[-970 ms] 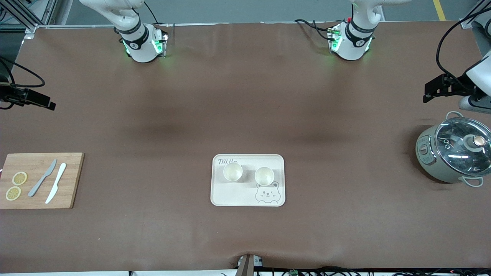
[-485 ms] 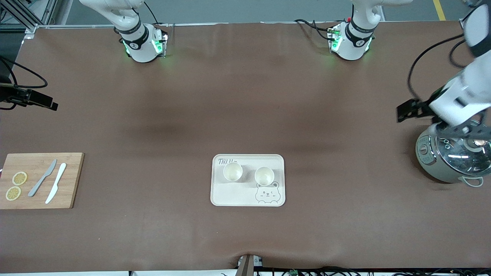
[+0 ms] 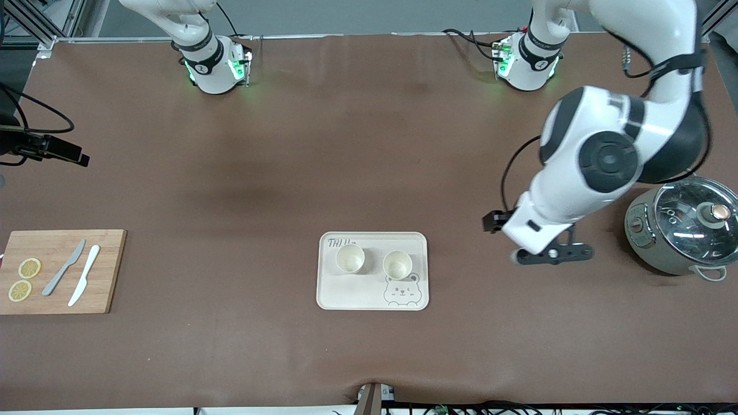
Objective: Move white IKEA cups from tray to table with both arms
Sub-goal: 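Reach the left gripper toward the cup on the tray while the right gripper approaches, then lower the left gripper around one cup while the right gripper reaches the other, then close both grippers on the two white paper cups, then carry the cup with the left gripper toward the steel pot and lower it, then carry the cup with the right gripper toward the cutting board while the left gripper releases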
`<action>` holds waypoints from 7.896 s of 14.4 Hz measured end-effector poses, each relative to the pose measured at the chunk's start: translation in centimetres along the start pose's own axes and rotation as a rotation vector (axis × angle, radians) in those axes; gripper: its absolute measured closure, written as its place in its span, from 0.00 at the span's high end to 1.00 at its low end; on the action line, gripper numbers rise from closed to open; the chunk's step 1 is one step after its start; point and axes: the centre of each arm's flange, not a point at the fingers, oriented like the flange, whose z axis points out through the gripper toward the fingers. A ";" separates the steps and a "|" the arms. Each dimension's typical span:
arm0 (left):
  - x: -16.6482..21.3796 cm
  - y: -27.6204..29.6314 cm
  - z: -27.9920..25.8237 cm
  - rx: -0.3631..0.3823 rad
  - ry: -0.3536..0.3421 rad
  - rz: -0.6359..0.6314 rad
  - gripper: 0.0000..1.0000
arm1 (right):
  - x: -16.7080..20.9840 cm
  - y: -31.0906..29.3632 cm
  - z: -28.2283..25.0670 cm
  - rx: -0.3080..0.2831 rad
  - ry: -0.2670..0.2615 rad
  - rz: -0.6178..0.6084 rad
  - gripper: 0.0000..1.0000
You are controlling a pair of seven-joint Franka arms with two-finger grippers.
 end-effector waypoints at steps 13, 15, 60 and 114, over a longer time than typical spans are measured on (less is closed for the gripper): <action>-1.2 9.0 13.4 -0.120 0.192 0.045 1.00 | 4.3 -12.8 5.7 0.026 0.096 -0.007 1.00; -2.3 8.8 16.9 -0.123 0.193 0.048 1.00 | 5.4 -17.1 8.4 0.051 0.095 0.039 1.00; 0.3 14.5 23.3 -0.158 0.221 -0.120 0.04 | 4.8 -44.7 35.9 0.208 0.226 0.250 1.00; -14.5 -23.4 25.7 -0.112 0.156 0.240 0.04 | 4.6 -45.4 38.9 0.203 0.251 0.227 0.04</action>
